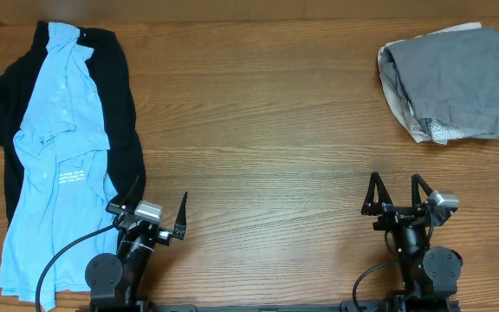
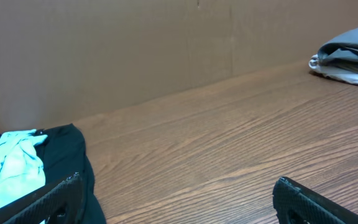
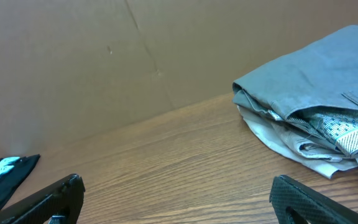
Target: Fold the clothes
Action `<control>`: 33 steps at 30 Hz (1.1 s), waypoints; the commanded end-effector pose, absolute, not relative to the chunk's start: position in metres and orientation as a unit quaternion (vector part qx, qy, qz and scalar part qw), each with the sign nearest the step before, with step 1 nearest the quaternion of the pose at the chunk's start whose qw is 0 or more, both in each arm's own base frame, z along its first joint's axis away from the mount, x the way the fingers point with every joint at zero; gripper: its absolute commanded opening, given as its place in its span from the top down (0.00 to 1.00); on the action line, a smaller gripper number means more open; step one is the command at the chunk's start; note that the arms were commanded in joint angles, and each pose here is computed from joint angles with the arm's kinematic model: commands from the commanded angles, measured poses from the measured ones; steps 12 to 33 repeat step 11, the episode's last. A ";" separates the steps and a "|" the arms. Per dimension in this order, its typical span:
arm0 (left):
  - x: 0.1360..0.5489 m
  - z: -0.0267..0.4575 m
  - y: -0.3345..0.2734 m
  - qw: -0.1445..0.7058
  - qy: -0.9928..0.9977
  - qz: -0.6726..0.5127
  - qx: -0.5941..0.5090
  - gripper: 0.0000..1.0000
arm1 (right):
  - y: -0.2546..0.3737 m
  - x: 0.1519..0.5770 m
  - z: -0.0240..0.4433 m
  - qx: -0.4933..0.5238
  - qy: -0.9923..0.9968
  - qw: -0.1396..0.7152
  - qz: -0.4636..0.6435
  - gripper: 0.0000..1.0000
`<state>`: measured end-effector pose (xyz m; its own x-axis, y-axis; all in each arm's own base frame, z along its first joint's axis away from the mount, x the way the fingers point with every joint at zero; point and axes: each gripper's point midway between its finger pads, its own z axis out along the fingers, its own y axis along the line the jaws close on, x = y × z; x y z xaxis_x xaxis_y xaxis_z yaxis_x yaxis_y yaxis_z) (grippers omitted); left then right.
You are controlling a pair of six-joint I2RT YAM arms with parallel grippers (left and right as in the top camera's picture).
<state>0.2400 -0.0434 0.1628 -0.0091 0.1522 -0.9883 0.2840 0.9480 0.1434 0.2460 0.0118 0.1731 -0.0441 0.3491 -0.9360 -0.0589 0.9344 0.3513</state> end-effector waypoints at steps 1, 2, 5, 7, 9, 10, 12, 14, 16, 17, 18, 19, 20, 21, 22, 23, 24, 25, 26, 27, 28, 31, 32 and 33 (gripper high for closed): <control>0.240 0.164 -0.041 0.689 0.708 -0.048 0.145 0.00 | 0.014 0.246 0.171 0.099 0.706 0.684 0.153 0.00; 0.240 0.163 -0.041 0.689 0.708 -0.048 0.145 0.00 | 0.014 0.246 0.171 0.099 0.706 0.684 0.153 0.00; 0.240 0.163 -0.041 0.689 0.708 -0.048 0.145 0.00 | 0.014 0.246 0.171 0.099 0.706 0.684 0.153 0.00; 0.240 0.163 -0.041 0.689 0.708 -0.048 0.145 0.00 | 0.014 0.246 0.171 0.099 0.706 0.684 0.153 0.00; 0.240 0.164 -0.041 0.689 0.708 -0.048 0.145 0.00 | 0.014 0.246 0.171 0.099 0.706 0.684 0.153 0.00; 0.240 0.163 -0.041 0.689 0.708 -0.047 0.145 0.00 | 0.014 0.246 0.171 0.099 0.706 0.684 0.153 0.00; 0.240 0.163 -0.041 0.689 0.708 -0.048 0.145 0.00 | 0.014 0.246 0.171 0.099 0.706 0.684 0.153 0.00; 0.240 0.163 -0.041 0.689 0.708 -0.048 0.145 0.00 | 0.014 0.246 0.171 0.099 0.706 0.684 0.153 0.00; 0.240 0.163 -0.041 0.689 0.708 -0.048 0.145 0.00 | 0.014 0.246 0.171 0.099 0.706 0.684 0.153 0.00; 0.240 0.163 -0.041 0.689 0.708 -0.048 0.145 0.00 | 0.014 0.246 0.171 0.099 0.706 0.684 0.153 0.00; 0.240 0.163 -0.041 0.689 0.708 -0.048 0.145 0.00 | 0.014 0.246 0.171 0.099 0.706 0.684 0.153 0.00; 0.240 0.163 -0.041 0.689 0.708 -0.048 0.145 0.00 | 0.014 0.246 0.171 0.099 0.706 0.684 0.153 0.00; 0.240 0.163 -0.041 0.689 0.708 -0.048 0.145 0.00 | 0.014 0.246 0.171 0.099 0.706 0.684 0.153 0.00; 0.240 0.163 -0.041 0.689 0.708 -0.048 0.145 0.00 | 0.014 0.246 0.171 0.099 0.706 0.684 0.153 0.00; 0.240 0.163 -0.041 0.689 0.708 -0.048 0.145 0.00 | 0.014 0.246 0.171 0.099 0.706 0.684 0.153 0.00; 0.240 0.163 -0.041 0.689 0.708 -0.048 0.145 0.00 | 0.014 0.246 0.171 0.099 0.706 0.684 0.153 0.00; 0.240 0.163 -0.041 0.689 0.708 -0.048 0.145 0.00 | 0.014 0.246 0.171 0.099 0.706 0.684 0.153 0.00; 0.240 0.163 -0.041 0.689 0.708 -0.048 0.145 0.00 | 0.014 0.246 0.171 0.099 0.706 0.684 0.153 0.00; 0.240 0.163 -0.041 0.689 0.708 -0.048 0.145 0.00 | 0.014 0.246 0.171 0.099 0.706 0.684 0.153 0.00; 0.240 0.163 -0.041 0.689 0.708 -0.048 0.145 0.00 | 0.014 0.246 0.171 0.099 0.706 0.684 0.153 0.00; 0.240 0.163 -0.041 0.689 0.708 -0.048 0.145 0.00 | 0.014 0.246 0.171 0.099 0.706 0.684 0.153 0.00; 0.240 0.163 -0.041 0.689 0.708 -0.048 0.145 0.00 | 0.014 0.246 0.171 0.099 0.706 0.684 0.153 0.00; 0.240 0.163 -0.041 0.689 0.708 -0.048 0.145 0.00 | 0.014 0.246 0.171 0.099 0.706 0.684 0.153 0.00; 0.240 0.163 -0.041 0.689 0.708 -0.048 0.145 0.00 | 0.014 0.246 0.171 0.099 0.706 0.684 0.153 0.00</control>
